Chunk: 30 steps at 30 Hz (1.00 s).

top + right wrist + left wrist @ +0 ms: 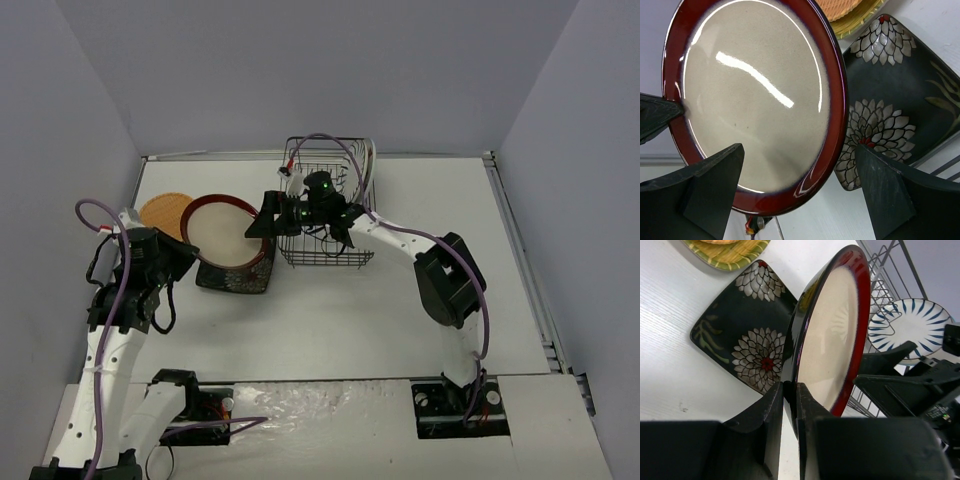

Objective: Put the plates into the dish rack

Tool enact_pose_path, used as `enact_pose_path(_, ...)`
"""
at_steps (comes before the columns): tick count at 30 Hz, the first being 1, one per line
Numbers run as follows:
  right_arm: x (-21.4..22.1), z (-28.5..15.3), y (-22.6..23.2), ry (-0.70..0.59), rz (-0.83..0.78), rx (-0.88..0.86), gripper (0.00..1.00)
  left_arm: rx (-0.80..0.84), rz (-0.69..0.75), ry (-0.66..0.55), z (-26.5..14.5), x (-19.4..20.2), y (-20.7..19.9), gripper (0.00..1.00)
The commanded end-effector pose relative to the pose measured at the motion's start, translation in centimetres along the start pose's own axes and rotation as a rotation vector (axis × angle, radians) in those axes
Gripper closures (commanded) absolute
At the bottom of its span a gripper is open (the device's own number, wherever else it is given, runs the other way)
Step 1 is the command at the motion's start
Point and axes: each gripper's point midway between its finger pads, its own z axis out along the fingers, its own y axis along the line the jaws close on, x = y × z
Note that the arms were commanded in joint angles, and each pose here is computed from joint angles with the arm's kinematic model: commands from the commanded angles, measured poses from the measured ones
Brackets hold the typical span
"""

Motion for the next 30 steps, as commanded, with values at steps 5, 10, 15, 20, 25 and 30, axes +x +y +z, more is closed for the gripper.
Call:
enact_pose_path(5,-3.5,-0.8,3.7,-0.075,-0.051,-0.151,0.12,0.390,-0.092,-0.180,-5.1,-6.0,-9.7,1.00)
enact_pose_path(10,-4.4,-1.7,5.0,-0.118,-0.024,-0.244,0.18,0.405,-0.088,-0.160,-4.7,-5.4,-9.7,1.00)
enact_pose_path(15,-4.6,-2.7,5.9,-0.137,0.018,-0.330,0.34,0.412,-0.097,-0.130,-3.7,-4.3,-9.3,1.00)
enact_pose_path(20,-4.8,-3.6,5.8,-0.153,0.023,-0.335,0.54,0.394,-0.070,-0.121,-3.1,-3.9,-8.7,1.00)
enact_pose_path(25,-5.7,-5.1,5.7,-0.188,0.012,-0.327,0.81,0.352,-0.039,-0.097,-1.8,-2.9,-7.5,1.00)
enact_pose_path(30,-6.5,-6.5,5.5,-0.215,-0.009,-0.293,0.99,0.326,-0.012,-0.042,-0.3,-1.5,-6.7,0.99)
